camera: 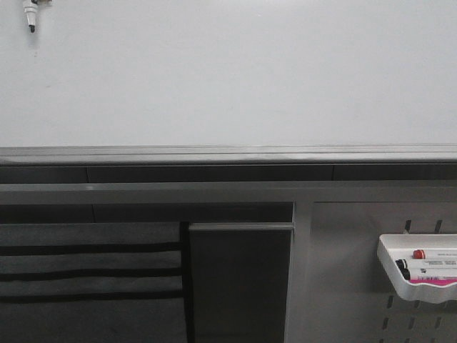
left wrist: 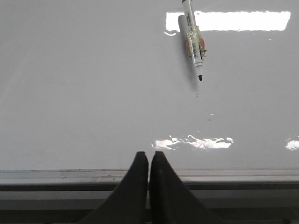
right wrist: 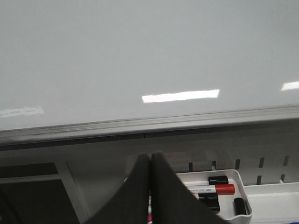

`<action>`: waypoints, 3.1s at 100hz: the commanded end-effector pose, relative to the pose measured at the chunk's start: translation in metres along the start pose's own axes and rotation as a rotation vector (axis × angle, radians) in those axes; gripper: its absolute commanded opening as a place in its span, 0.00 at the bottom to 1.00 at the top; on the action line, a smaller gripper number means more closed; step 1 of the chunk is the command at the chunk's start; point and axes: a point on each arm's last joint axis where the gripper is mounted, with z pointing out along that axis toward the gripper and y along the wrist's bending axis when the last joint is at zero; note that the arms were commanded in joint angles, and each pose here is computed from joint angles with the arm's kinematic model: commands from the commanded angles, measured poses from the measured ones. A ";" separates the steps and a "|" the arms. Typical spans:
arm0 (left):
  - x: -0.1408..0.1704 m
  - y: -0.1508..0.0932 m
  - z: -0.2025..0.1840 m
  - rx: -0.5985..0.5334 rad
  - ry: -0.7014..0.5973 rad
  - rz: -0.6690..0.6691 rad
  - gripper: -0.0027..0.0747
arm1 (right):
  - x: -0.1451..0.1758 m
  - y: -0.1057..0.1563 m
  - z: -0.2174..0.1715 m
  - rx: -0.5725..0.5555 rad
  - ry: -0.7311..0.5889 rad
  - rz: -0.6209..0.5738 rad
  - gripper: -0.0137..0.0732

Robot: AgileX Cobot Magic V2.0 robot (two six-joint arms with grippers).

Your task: Write number 3 on whiteboard

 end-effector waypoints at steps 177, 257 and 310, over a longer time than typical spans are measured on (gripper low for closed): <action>-0.114 -0.037 0.164 0.146 0.403 -0.073 0.58 | -0.136 0.062 0.083 -0.619 0.445 0.146 0.53; -0.107 -0.057 0.290 0.150 0.419 -0.014 0.48 | -0.134 0.064 0.082 -0.646 0.468 0.140 0.53; -0.121 -0.055 0.277 0.158 0.425 0.020 0.01 | -0.134 0.064 0.082 -0.646 0.468 0.140 0.53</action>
